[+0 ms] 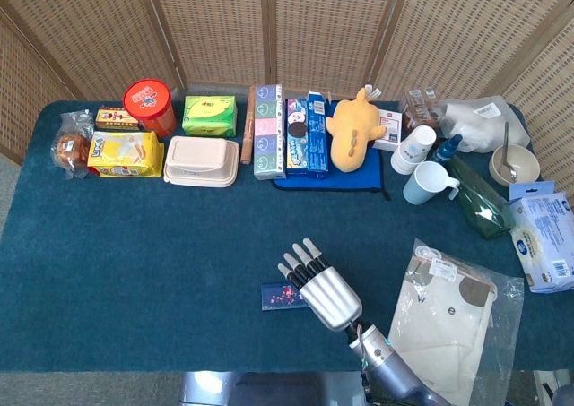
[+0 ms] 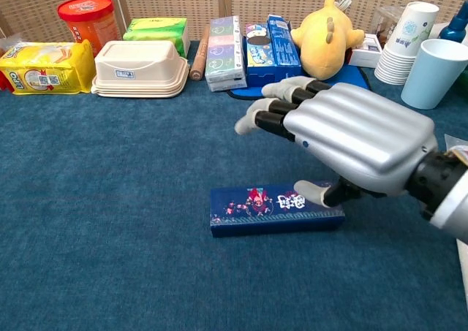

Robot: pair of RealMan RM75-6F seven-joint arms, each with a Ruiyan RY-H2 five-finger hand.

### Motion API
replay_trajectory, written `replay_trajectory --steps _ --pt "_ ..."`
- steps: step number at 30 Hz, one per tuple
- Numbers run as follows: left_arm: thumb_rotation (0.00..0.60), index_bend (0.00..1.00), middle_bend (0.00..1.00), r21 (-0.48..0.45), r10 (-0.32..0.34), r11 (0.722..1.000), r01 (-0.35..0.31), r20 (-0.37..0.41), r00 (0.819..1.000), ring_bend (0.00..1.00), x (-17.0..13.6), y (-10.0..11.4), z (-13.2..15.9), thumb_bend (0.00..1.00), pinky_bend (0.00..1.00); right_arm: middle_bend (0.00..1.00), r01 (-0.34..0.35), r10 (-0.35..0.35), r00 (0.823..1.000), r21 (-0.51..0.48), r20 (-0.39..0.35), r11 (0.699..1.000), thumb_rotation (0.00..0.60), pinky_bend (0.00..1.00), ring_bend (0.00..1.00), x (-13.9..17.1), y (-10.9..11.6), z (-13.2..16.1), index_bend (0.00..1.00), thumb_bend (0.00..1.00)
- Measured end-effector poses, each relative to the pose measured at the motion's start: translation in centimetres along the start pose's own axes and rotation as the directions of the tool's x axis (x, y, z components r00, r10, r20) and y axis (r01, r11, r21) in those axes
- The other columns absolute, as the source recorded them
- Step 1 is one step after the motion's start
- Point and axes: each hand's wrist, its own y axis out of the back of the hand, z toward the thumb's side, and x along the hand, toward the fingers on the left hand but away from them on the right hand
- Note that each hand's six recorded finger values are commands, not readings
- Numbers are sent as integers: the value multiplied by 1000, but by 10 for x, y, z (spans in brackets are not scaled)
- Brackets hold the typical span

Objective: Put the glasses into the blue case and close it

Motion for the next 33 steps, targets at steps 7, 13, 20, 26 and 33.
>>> replay_trajectory --steps 7,13,20,26,33 --pt "600 24 32 5 -14 1000 14 4 1000 0 1 -1 2 262 0 16 -152 152 988 -13 -8 988 600 52 0 8 -3 3 0 281" --pt "600 20 25 9 -25 1000 25 -3 1000 0 0 -2 1 263 0 9 -251 251 968 -20 -4 968 600 52 0 5 -14 4 0 280" --pt "600 14 19 9 -36 999 36 -7 999 0 -1 -4 -1 263 0 9 -303 302 953 -30 -15 953 600 53 0 -5 -22 11 0 281" --pt "600 8 16 6 -40 999 40 -14 999 0 -2 -5 -3 263 0 53 -339 339 941 -51 -18 939 600 55 10 -16 -28 14 0 281" --pt "600 5 14 6 -43 999 43 -23 999 0 -4 -5 -7 262 0 202 -372 371 928 -71 -17 926 600 123 149 -30 -33 15 86 279"
